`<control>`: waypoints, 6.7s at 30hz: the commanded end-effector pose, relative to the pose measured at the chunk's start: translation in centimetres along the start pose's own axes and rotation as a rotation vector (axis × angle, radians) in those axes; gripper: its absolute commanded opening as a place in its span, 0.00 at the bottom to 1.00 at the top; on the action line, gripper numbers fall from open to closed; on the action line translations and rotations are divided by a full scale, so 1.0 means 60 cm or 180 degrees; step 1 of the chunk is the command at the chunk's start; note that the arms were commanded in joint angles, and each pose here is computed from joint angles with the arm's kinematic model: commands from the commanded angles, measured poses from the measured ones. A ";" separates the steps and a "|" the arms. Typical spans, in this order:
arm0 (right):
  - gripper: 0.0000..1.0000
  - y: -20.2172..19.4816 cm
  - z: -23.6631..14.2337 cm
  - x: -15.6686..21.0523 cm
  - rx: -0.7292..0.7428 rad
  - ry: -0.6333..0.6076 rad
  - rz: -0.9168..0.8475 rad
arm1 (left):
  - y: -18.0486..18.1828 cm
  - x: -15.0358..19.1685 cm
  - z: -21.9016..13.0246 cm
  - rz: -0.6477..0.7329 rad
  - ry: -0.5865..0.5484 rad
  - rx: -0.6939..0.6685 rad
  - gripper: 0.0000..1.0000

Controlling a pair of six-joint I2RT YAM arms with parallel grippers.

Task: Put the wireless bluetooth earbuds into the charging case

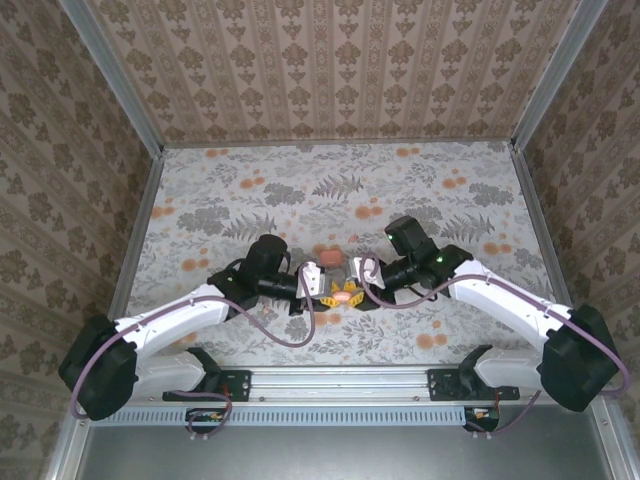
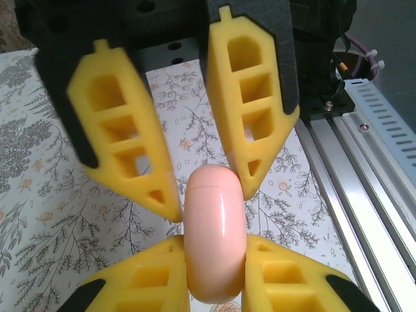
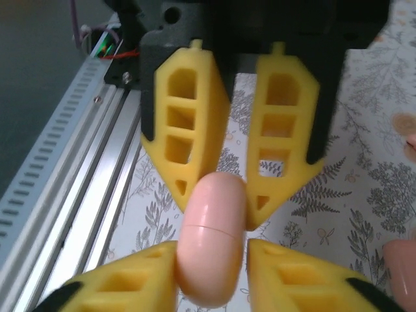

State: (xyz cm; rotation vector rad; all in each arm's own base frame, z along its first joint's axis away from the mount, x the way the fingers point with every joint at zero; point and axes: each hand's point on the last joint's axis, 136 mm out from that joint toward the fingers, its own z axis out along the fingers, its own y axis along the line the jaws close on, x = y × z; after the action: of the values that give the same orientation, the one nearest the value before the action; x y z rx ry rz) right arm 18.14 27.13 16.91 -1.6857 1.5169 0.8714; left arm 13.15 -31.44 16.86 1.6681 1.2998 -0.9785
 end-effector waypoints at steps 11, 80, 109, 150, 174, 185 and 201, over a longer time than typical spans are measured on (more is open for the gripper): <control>0.56 -0.012 -0.078 -0.032 0.0700 -0.1194 0.0023 | 0.018 -0.075 -0.032 0.0025 -0.0889 -0.0176 0.10; 0.12 0.018 -0.025 -0.006 0.0107 0.0360 -0.0253 | 0.002 -0.014 -0.007 0.0368 0.0039 -0.0399 0.49; 0.13 0.004 -0.002 -0.029 0.0092 0.0027 -0.0207 | -0.005 -0.035 0.000 0.0331 -0.0117 -0.0233 0.20; 0.43 -0.089 -0.079 0.034 0.1057 0.0428 0.1552 | 0.112 0.065 -0.077 -0.0798 -0.0521 -0.1596 0.13; 0.37 -0.094 0.107 0.178 0.0475 0.2675 0.2097 | 0.079 0.126 -0.191 -0.0810 -0.0338 -0.2750 0.14; 0.37 -0.084 0.130 0.214 0.0437 0.3012 0.2020 | 0.074 0.124 -0.199 -0.0729 -0.0326 -0.2785 0.14; 0.23 -0.080 0.134 0.229 0.0488 0.3173 0.1919 | 0.074 0.121 -0.199 -0.0714 -0.0342 -0.2780 0.14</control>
State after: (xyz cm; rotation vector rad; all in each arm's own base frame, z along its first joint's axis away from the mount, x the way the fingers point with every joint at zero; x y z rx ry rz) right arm 24.04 27.48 1.59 -1.6124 2.7436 0.1540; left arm 19.86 -18.82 15.28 0.8036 1.5706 -0.5016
